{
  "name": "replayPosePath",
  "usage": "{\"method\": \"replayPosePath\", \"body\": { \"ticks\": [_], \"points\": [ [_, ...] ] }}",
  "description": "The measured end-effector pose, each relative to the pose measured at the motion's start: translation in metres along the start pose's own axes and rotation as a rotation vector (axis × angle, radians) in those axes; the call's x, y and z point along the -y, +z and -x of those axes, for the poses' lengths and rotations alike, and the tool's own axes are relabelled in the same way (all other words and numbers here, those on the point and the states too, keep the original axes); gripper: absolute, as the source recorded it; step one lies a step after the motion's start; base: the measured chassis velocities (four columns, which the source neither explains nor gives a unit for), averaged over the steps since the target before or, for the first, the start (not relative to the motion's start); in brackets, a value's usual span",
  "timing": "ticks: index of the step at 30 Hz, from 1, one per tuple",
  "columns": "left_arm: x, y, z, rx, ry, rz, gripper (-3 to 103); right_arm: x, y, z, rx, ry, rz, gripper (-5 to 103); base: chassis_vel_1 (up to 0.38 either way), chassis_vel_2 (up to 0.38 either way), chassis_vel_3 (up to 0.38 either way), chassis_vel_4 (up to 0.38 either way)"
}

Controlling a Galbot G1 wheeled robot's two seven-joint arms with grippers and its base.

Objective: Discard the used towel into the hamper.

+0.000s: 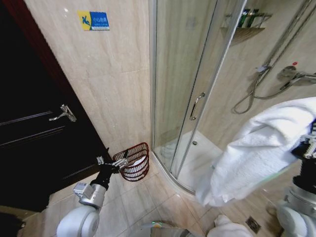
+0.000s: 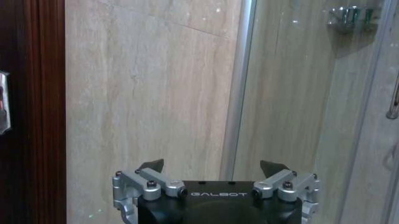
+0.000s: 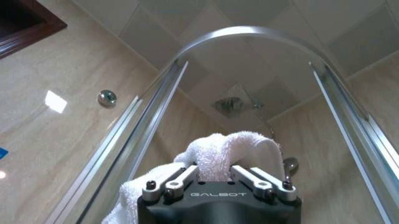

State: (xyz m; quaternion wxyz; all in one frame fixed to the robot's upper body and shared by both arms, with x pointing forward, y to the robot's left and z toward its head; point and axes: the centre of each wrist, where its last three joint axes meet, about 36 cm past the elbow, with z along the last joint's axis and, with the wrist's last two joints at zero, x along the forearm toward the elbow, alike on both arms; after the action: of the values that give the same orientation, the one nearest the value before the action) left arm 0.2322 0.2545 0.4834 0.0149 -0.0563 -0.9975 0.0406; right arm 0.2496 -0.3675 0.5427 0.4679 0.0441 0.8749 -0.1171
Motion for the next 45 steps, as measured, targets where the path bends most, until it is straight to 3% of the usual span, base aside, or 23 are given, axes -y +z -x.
{"method": "replayPosePath", "body": {
  "ticks": [25,45],
  "points": [
    [0.000,0.000,0.000,0.000,0.000,0.000,100,0.001,0.000,0.000,-0.002,0.001,0.000,9,0.000,0.000,0.000,0.000],
    [0.000,0.000,0.000,0.000,0.000,0.000,100,0.036,-0.064,0.078,-0.163,0.182,0.021,9,0.000,0.000,0.000,0.000]
  ]
}}
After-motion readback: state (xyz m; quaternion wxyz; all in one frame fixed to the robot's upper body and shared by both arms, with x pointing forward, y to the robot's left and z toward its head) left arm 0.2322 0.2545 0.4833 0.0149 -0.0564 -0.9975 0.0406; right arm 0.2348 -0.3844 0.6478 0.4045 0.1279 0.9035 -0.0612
